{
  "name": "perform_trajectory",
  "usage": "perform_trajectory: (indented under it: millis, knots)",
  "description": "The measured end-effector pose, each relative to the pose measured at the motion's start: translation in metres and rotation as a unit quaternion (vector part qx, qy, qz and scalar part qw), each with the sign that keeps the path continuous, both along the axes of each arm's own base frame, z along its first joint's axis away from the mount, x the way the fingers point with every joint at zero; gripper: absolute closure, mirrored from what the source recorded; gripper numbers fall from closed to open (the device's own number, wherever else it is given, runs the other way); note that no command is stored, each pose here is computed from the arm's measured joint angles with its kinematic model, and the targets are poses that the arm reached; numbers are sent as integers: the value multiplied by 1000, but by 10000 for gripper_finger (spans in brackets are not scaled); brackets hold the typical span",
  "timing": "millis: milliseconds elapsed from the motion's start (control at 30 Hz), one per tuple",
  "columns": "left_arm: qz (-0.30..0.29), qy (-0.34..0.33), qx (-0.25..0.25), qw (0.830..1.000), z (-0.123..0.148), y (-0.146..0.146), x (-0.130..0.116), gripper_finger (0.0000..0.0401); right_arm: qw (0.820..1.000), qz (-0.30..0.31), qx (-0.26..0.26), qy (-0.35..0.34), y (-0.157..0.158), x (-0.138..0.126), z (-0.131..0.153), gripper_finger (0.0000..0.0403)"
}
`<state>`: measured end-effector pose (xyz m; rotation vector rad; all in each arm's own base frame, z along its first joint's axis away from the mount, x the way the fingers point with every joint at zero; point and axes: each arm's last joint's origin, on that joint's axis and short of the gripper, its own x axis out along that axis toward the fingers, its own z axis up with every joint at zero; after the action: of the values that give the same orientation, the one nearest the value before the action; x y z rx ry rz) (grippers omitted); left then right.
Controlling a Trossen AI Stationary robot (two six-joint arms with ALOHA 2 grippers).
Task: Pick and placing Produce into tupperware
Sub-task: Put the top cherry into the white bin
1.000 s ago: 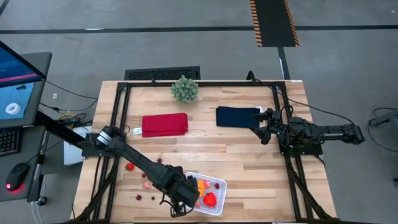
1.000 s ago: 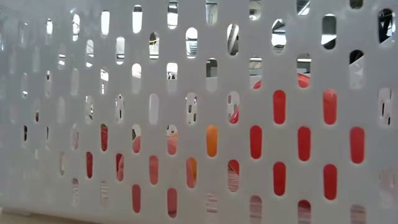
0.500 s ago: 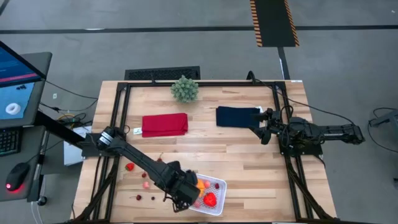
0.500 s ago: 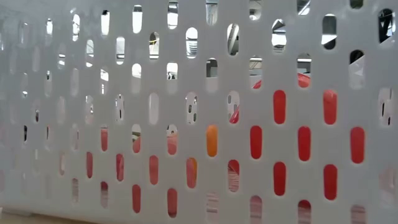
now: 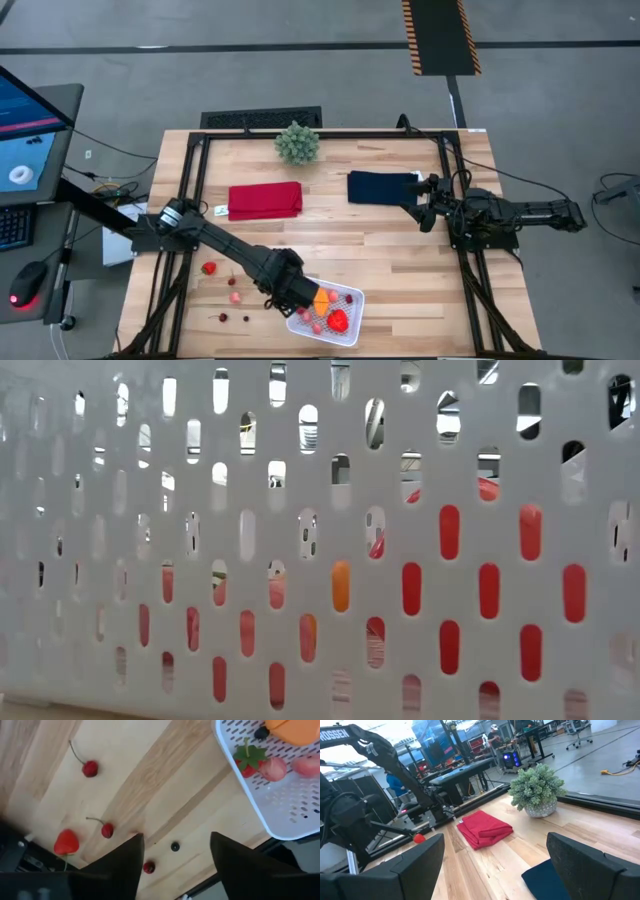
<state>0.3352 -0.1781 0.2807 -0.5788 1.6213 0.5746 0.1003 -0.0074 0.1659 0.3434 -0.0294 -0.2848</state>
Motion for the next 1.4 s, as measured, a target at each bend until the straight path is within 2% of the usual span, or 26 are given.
perform_trajectory:
  millis: [200, 333, 467, 600, 667, 1000, 1167, 1400]
  knots:
    - [29, -11, 9, 999, 10, 0, -8, 112, 1000, 0, 0, 0, 0, 0, 0, 29]
    - [9, -54, 12, 998, 34, -1, -24, 67, 1000, 0, 0, 0, 0, 0, 0, 29]
    - [-31, -118, 50, 991, 57, -4, -49, 46, 1000, 0, 0, 0, 0, 0, 0, 29]
    - [-55, -138, 73, 986, 61, 14, -73, 44, 1000, 0, 0, 0, 0, 0, 0, 29]
    - [-67, -156, 72, 983, 53, 25, -80, 44, 1000, 0, 0, 0, 0, 0, 0, 29]
    - [-14, -203, 15, 979, 2, 69, -128, 43, 1000, 0, 0, 0, 0, 0, 0, 29]
    - [34, -183, 22, 982, -22, 82, -131, 43, 1000, 0, 0, 0, 0, 0, 0, 29]
    - [85, -147, -4, 985, -58, 94, -116, 43, 1000, 0, 0, 0, 0, 0, 0, 29]
